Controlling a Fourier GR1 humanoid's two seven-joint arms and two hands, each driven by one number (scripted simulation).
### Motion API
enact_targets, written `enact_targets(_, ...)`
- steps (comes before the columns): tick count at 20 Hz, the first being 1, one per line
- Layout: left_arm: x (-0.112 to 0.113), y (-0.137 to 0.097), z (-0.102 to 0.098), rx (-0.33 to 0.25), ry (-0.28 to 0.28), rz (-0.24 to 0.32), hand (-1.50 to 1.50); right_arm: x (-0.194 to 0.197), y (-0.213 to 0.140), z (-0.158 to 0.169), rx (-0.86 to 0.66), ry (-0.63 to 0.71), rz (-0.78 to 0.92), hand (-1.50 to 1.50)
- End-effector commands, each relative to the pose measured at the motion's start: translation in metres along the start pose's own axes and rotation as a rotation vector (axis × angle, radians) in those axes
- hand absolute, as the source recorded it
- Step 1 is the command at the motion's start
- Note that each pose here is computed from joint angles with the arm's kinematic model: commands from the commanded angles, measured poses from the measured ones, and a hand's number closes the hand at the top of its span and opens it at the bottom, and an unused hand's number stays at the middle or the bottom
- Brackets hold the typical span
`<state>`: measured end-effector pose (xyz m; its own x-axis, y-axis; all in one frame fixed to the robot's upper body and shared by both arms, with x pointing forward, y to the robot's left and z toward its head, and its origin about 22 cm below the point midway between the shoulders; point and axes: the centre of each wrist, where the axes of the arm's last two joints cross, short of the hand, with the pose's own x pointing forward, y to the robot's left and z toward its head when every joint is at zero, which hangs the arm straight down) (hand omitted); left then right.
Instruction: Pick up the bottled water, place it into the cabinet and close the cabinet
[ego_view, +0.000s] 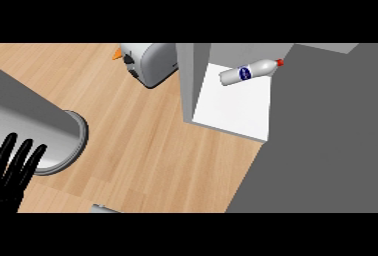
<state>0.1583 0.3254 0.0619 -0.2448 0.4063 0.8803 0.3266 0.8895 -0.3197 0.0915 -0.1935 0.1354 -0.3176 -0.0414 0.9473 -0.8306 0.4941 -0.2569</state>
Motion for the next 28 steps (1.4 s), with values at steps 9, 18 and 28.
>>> enact_targets(9, 0.008, 0.010, -0.002, -0.003, 0.003, -0.004, -1.50, 0.005, 0.003, -0.030, 0.155, 0.005, 0.045, 1.50)
enact_targets(18, 0.009, 0.011, -0.004, -0.026, -0.002, -0.003, -1.50, -0.012, 0.010, -0.036, 0.229, -0.024, -0.139, 1.50)
enact_targets(28, 0.012, 0.020, -0.006, -0.019, -0.012, -0.011, -1.50, -0.023, -0.014, -0.043, 0.101, -0.013, -0.143, 1.50)
